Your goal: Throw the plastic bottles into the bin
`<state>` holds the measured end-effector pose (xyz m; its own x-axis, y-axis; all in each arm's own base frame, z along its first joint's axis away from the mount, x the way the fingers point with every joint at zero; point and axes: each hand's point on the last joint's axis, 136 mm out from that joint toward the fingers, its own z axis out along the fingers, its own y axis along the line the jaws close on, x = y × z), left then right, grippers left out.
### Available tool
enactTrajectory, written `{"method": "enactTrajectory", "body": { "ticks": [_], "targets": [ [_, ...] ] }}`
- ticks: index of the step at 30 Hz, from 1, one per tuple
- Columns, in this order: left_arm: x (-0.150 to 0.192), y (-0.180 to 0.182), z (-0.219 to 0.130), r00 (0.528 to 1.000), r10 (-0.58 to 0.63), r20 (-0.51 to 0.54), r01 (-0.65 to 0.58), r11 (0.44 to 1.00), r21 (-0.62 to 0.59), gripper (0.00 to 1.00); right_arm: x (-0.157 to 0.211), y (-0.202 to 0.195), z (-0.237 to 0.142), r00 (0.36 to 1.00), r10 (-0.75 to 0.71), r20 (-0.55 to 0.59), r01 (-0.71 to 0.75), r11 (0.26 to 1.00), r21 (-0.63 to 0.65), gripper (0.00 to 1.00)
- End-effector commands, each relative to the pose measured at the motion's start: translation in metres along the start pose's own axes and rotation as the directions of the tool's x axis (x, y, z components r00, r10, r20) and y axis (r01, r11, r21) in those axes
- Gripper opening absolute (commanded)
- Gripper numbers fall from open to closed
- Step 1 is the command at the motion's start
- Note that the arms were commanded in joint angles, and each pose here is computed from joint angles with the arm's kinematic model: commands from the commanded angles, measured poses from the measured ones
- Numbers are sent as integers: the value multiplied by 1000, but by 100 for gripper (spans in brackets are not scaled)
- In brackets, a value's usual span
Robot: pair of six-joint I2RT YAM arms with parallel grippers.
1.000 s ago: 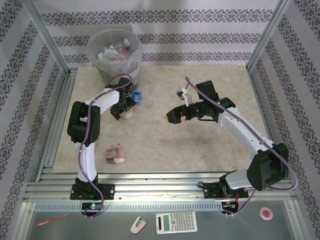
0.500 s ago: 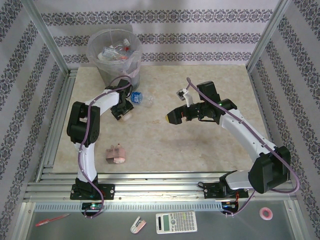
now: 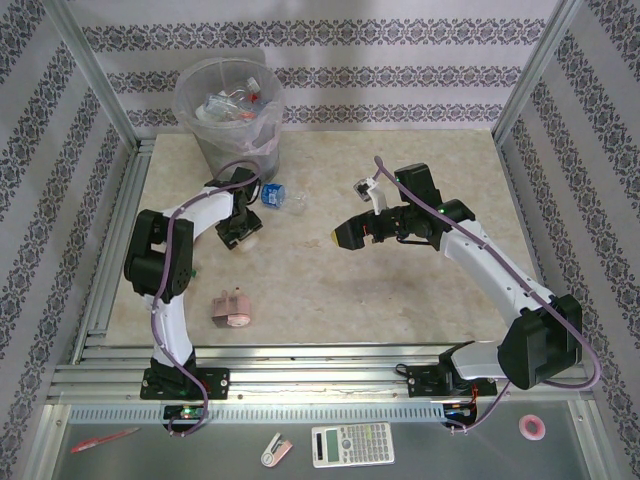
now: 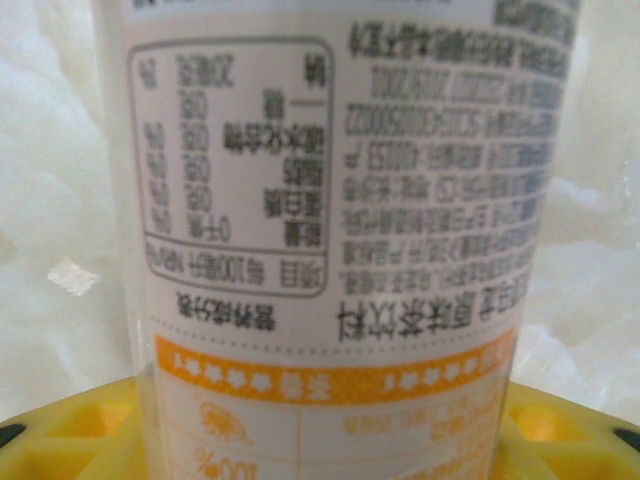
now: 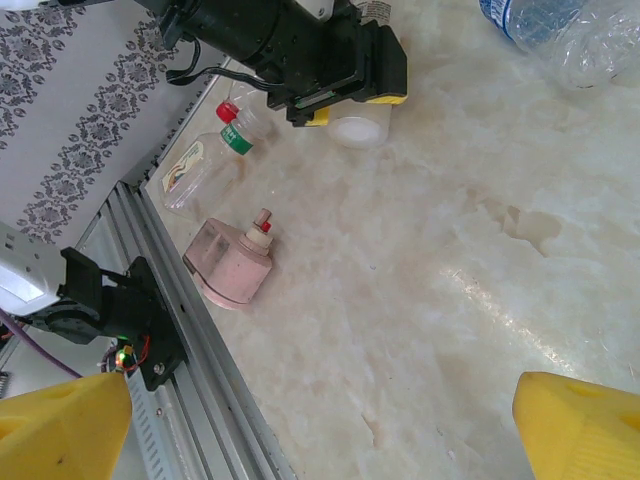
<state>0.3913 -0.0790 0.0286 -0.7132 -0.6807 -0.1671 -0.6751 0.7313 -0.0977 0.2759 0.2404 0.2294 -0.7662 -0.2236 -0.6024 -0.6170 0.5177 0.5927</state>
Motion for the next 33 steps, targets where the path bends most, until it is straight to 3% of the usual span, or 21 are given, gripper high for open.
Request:
{"method": "enactTrajectory", "body": {
  "ticks": [1,20,33],
  "targets": [
    [1,12,-11,999,39,26,-38,999,-30,55,2,5,-2,1000,-4,9,4,1000,-11,98],
    [4,30,-39,992,107,69,-105,994,-22,50,3,4,2,1000,-7,-3,7,1000,-26,98],
    [12,61,-71,984,126,125,-124,992,-26,49,2,3,7,1000,-6,-17,5,999,-44,98]
  ]
}}
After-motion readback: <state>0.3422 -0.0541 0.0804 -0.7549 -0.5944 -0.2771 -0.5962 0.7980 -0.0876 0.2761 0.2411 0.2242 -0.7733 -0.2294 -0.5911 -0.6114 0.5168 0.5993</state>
